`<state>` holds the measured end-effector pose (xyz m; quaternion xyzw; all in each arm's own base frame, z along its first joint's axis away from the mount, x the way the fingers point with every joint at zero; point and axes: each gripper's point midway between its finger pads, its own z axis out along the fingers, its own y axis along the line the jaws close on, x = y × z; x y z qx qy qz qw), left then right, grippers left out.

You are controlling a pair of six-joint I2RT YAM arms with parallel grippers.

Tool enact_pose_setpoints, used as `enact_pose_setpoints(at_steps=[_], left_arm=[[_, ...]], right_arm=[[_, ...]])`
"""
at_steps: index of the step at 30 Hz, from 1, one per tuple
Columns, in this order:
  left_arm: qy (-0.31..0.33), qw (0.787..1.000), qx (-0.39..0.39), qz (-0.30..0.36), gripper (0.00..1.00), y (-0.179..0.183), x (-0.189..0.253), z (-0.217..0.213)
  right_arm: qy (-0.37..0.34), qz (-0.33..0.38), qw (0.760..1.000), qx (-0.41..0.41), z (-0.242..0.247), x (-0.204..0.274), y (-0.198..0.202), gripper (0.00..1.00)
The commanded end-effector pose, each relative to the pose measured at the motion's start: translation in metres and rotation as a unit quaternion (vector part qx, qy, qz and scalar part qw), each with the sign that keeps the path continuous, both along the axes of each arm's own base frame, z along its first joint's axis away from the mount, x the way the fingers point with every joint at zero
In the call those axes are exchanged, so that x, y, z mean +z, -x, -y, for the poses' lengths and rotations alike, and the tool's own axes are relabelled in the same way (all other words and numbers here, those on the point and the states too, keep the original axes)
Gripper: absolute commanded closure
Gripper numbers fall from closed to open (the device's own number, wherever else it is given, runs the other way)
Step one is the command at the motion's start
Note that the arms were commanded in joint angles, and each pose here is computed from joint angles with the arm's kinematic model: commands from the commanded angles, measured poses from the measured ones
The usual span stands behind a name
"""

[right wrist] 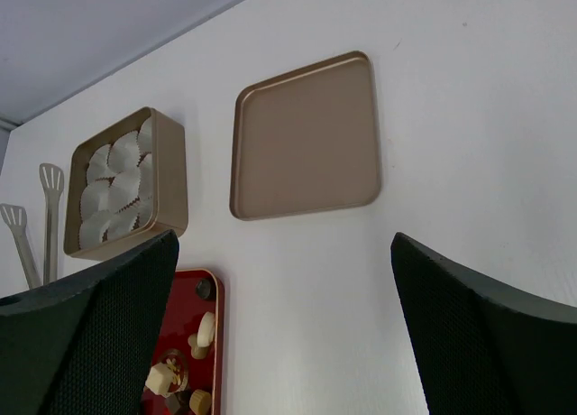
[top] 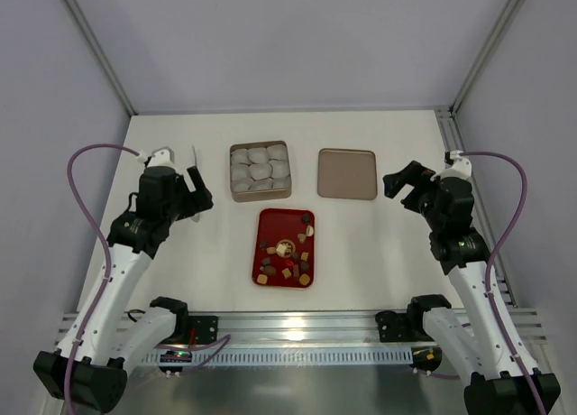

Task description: Pack the chocolate

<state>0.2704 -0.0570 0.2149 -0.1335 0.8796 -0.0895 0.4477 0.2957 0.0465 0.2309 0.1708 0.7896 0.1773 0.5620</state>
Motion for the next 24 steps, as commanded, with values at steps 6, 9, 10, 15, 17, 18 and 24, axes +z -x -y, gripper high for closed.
enact_pose_setpoints(at_steps=[6, 9, 10, 15, 17, 18, 24], left_arm=[[-0.020, 0.999, 0.033, -0.001, 0.07, -0.003, 0.000, -0.013], [-0.030, 0.997, 0.067, -0.004, 0.02, -0.009, -0.002, -0.022], [-0.036, 0.996, 0.074, -0.020, 0.01, -0.014, -0.010, -0.024], [-0.056, 0.991, 0.100, -0.076, 0.00, -0.044, -0.033, -0.031], [-0.056, 0.987, 0.107, -0.107, 0.00, -0.063, -0.049, -0.034], [-0.056, 0.986, 0.107, -0.111, 0.00, -0.071, -0.052, -0.034], [-0.077, 0.976, 0.117, -0.165, 0.00, -0.113, -0.090, -0.043]], right_arm=[[0.008, 0.041, 0.999, 0.005, 0.000, 0.029, -0.005, 0.00], [0.007, 0.033, 0.999, 0.019, -0.005, 0.027, -0.008, 0.00], [0.004, 0.030, 0.999, 0.027, -0.008, 0.027, -0.008, 0.00], [0.001, 0.013, 0.998, 0.056, -0.018, 0.023, -0.013, 0.00], [-0.002, 0.008, 0.998, 0.068, -0.022, 0.022, -0.013, 0.00], [-0.002, 0.006, 0.997, 0.072, -0.023, 0.021, -0.012, 0.00], [-0.003, 0.004, 0.997, 0.083, -0.027, 0.019, -0.010, 0.00]])
